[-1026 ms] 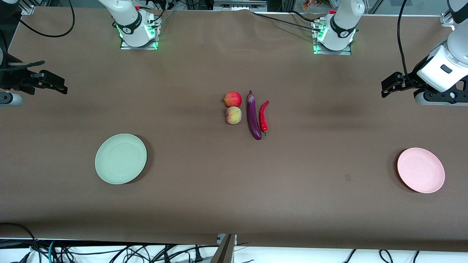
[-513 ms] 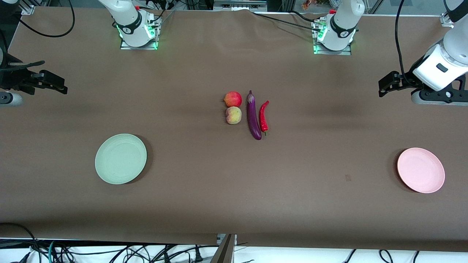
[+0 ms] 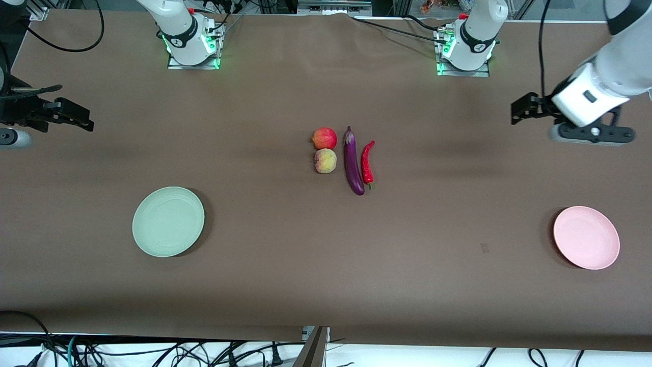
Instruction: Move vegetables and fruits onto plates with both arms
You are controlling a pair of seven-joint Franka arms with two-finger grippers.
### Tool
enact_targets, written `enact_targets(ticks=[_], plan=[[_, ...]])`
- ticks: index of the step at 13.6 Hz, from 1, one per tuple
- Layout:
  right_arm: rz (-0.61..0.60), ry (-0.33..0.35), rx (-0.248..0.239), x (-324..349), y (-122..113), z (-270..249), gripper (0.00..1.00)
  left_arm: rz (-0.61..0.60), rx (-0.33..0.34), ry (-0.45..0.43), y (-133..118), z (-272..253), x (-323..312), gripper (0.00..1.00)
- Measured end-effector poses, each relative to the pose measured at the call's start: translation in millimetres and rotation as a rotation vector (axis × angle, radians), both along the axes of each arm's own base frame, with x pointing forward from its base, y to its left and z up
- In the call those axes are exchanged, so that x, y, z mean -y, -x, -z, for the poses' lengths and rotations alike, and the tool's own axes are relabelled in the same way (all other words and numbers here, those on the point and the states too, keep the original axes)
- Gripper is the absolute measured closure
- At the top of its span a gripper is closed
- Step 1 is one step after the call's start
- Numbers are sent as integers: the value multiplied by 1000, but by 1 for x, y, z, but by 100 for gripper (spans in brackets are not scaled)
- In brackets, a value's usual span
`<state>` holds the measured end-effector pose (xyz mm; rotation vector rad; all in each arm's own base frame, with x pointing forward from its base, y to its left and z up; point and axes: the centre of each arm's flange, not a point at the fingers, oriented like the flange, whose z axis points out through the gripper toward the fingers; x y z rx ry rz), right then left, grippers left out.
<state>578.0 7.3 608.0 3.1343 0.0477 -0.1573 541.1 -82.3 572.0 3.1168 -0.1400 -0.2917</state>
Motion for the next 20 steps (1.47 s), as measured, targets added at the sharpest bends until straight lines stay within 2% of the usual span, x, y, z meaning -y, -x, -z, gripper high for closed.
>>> enact_targets(ticks=[4,7,9,12,14,17,20], plan=[[-1,0,-6,0,-1,3,0,98,-75,-12,9,24,65,0],[-5,-3,-55,-3,-12,31,0,84,-124,-36,11,66,126,0],[-9,-5,-90,-4,-23,56,0,36,-110,-29,2,105,166,0],[-17,-10,-114,-9,-32,78,0,0,-93,1,-5,173,221,0],[-26,-54,-127,-24,-40,97,0,25,-62,5,2,215,251,0],[4,-72,-118,-89,-50,123,0,51,-3,46,15,265,275,0],[-28,-58,-127,-168,-42,143,0,49,57,96,32,314,278,0]])
